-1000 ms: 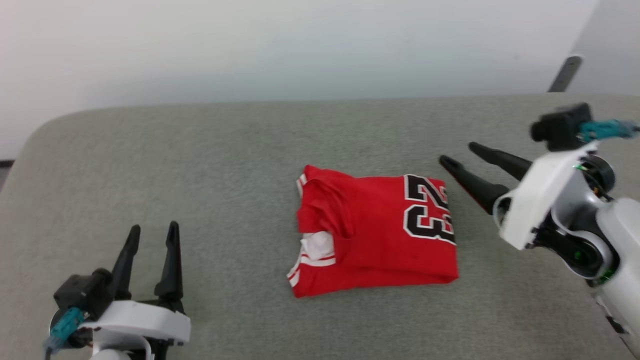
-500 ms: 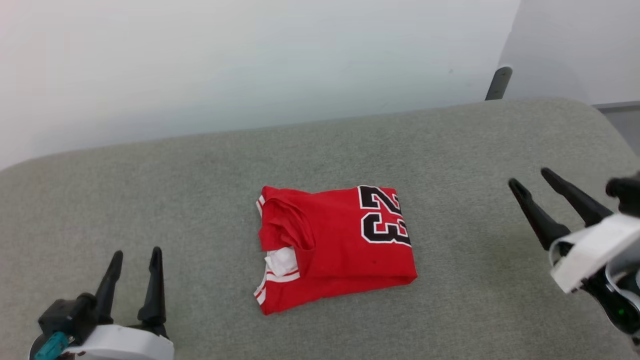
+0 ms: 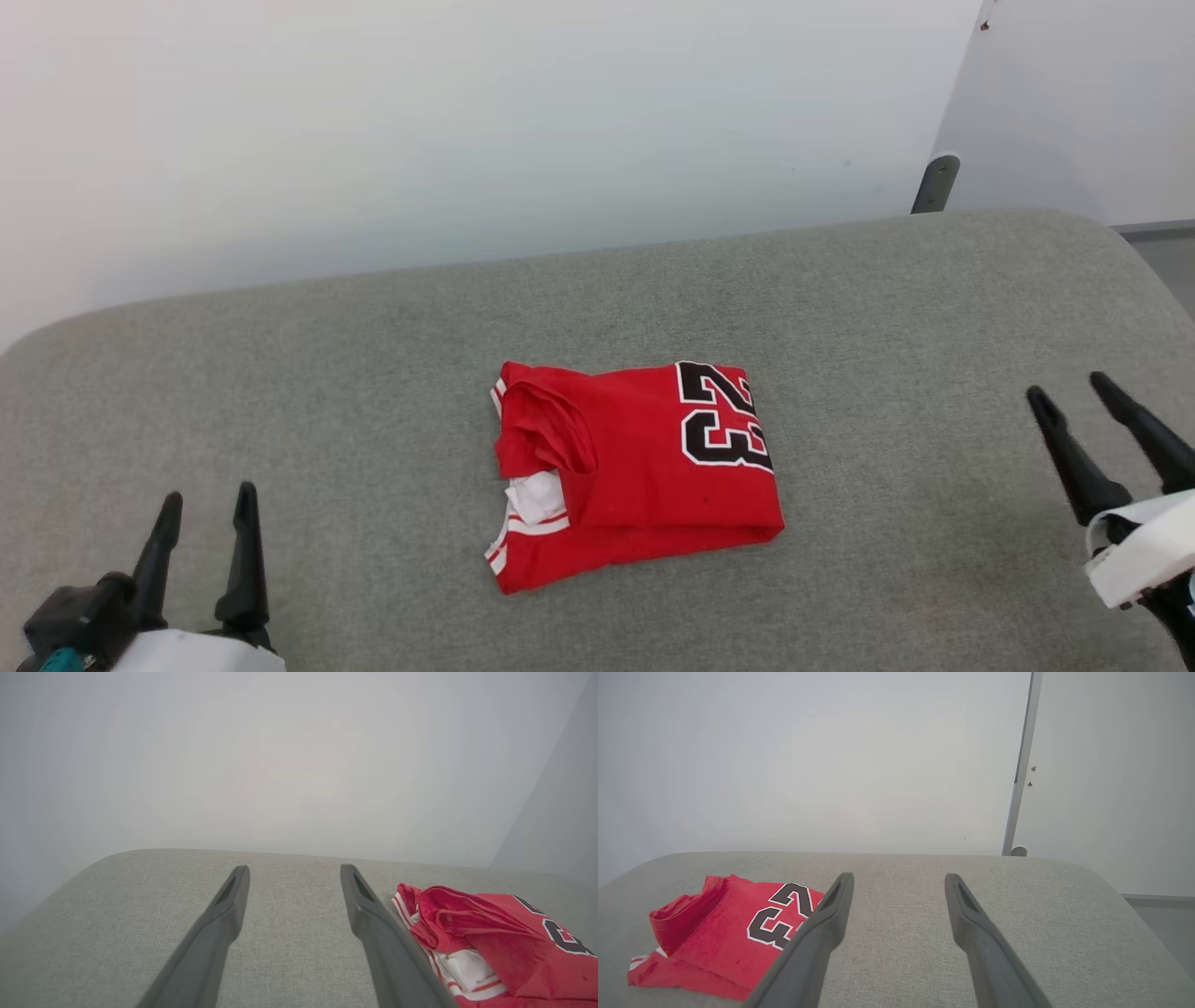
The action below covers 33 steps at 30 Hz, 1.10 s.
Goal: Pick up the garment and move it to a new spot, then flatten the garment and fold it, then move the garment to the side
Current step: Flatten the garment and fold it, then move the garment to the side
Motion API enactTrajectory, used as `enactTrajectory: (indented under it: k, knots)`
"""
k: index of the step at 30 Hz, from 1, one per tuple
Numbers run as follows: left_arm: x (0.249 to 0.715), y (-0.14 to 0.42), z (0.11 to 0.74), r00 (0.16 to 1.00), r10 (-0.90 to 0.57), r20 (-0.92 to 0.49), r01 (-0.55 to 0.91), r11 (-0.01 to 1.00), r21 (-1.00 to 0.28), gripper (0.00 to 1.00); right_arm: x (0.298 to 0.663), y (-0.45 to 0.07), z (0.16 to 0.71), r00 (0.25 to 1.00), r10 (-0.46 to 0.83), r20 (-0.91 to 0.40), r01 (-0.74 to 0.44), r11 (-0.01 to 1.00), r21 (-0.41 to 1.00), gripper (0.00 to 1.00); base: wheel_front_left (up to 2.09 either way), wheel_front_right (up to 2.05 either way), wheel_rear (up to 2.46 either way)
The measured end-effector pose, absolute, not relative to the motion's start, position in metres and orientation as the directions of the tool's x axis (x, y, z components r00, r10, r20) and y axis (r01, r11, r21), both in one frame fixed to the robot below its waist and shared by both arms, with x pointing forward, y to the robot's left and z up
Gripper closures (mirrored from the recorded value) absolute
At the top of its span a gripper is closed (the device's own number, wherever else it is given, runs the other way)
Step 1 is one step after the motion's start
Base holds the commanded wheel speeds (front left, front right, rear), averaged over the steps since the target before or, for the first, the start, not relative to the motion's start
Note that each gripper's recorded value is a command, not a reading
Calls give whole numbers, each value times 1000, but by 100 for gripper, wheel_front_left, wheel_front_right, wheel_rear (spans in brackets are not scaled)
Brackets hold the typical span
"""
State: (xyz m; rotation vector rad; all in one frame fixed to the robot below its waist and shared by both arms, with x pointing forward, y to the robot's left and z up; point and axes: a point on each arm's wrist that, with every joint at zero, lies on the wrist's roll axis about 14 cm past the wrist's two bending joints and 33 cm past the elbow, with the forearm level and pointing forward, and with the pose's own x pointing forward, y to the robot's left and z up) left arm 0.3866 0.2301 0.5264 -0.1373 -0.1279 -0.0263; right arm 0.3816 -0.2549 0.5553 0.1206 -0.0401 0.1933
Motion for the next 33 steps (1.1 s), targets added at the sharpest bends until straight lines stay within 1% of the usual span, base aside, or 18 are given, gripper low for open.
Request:
enactTrajectory:
  k: [8, 16, 33]
  knots:
    - [379, 241, 525, 992, 17, 125, 0, 991, -136, 0, 372, -269, 557, 987, 137, 85, -147, 982, 115, 0, 0, 0, 0]
    - [376, 245, 522, 992, 30, 119, -13, 990, -141, 0, 363, -278, 551, 991, 98, 86, -108, 987, 118, 0, 0, 0, 0]
    - [370, 243, 518, 993, 46, 111, -27, 985, -169, 0, 358, -271, 540, 993, 85, 83, -96, 986, 137, 0, 0, 0, 0]
